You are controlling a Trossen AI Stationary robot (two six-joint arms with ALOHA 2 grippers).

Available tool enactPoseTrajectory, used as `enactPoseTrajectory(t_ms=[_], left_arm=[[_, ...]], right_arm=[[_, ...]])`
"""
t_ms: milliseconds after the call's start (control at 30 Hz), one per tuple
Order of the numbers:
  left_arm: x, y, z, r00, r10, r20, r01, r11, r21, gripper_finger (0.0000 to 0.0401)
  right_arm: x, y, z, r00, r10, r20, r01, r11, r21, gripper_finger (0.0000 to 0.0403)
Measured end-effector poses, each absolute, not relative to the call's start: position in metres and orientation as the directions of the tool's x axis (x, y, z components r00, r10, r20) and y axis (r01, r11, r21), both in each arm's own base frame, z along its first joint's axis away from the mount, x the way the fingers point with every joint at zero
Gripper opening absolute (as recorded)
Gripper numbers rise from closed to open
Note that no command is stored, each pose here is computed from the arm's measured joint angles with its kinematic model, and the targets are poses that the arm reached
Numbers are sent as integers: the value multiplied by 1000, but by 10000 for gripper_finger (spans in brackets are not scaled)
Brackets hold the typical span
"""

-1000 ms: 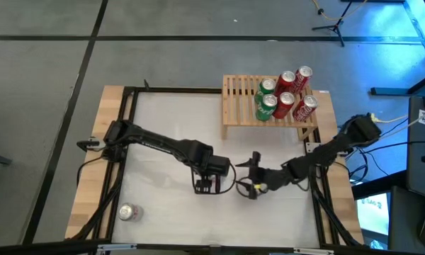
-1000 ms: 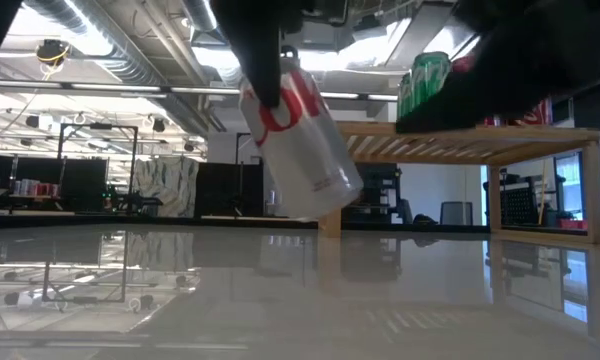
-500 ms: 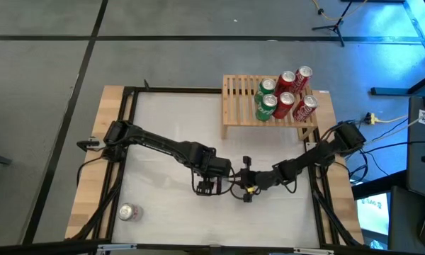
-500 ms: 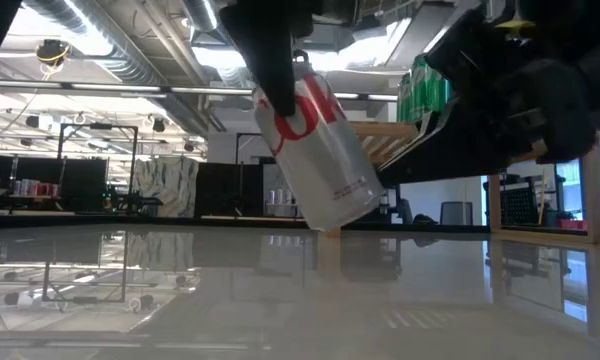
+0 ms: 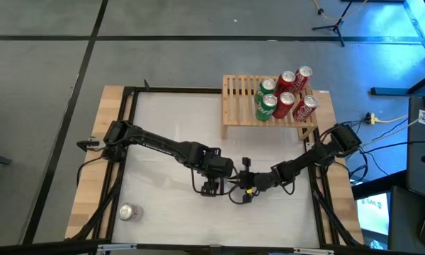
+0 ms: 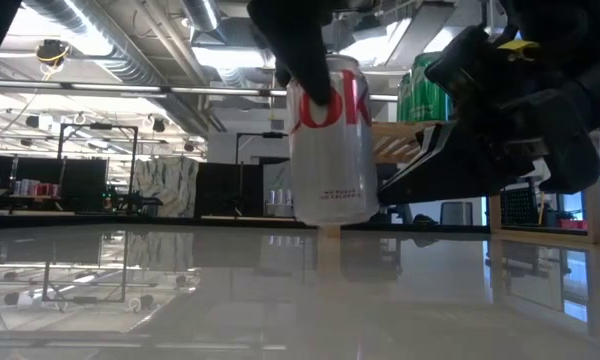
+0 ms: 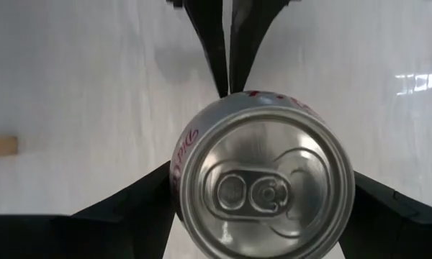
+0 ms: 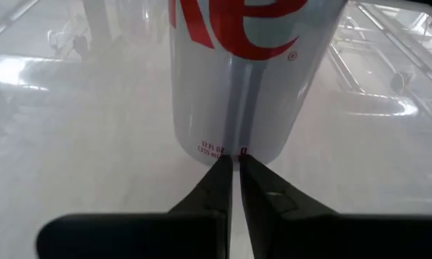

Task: Place canned beverage on shelf
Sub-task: Put the top silver soda can on the shelf

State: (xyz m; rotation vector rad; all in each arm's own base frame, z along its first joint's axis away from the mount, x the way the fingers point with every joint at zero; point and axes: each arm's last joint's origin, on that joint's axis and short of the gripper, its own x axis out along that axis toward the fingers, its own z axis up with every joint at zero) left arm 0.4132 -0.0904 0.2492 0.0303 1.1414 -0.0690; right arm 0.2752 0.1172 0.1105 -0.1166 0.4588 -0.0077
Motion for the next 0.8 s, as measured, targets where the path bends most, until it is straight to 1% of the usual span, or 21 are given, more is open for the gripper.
enactPoseTrajectory(t_ms=[233,367,433,533,667,700,800], left_arm=[[417,-90,251,453,-14,-892,67,998,18,285],[415,-90,250,444,-8,-896,54,998,18,285],[413,-92,250,427,1,-904,48,999,23,285],[408,-96,245,388,11,-922,49,998,33,285],[400,-106,232,349,20,-937,70,996,47,285],[399,-109,227,348,26,-937,77,995,56,285],[399,-115,218,401,21,-916,83,995,59,285]], right_arm=[[275,117,110,897,-41,-440,-6,995,-104,26],[275,117,110,897,-48,-439,9,996,-90,28],[275,117,111,898,-47,-438,8,996,-89,39],[275,117,115,901,-44,-431,11,997,-80,79],[274,118,125,912,6,-410,-24,999,-40,157],[273,118,129,917,16,-399,-31,999,-31,179],[273,118,139,931,31,-364,-37,999,-11,242]])
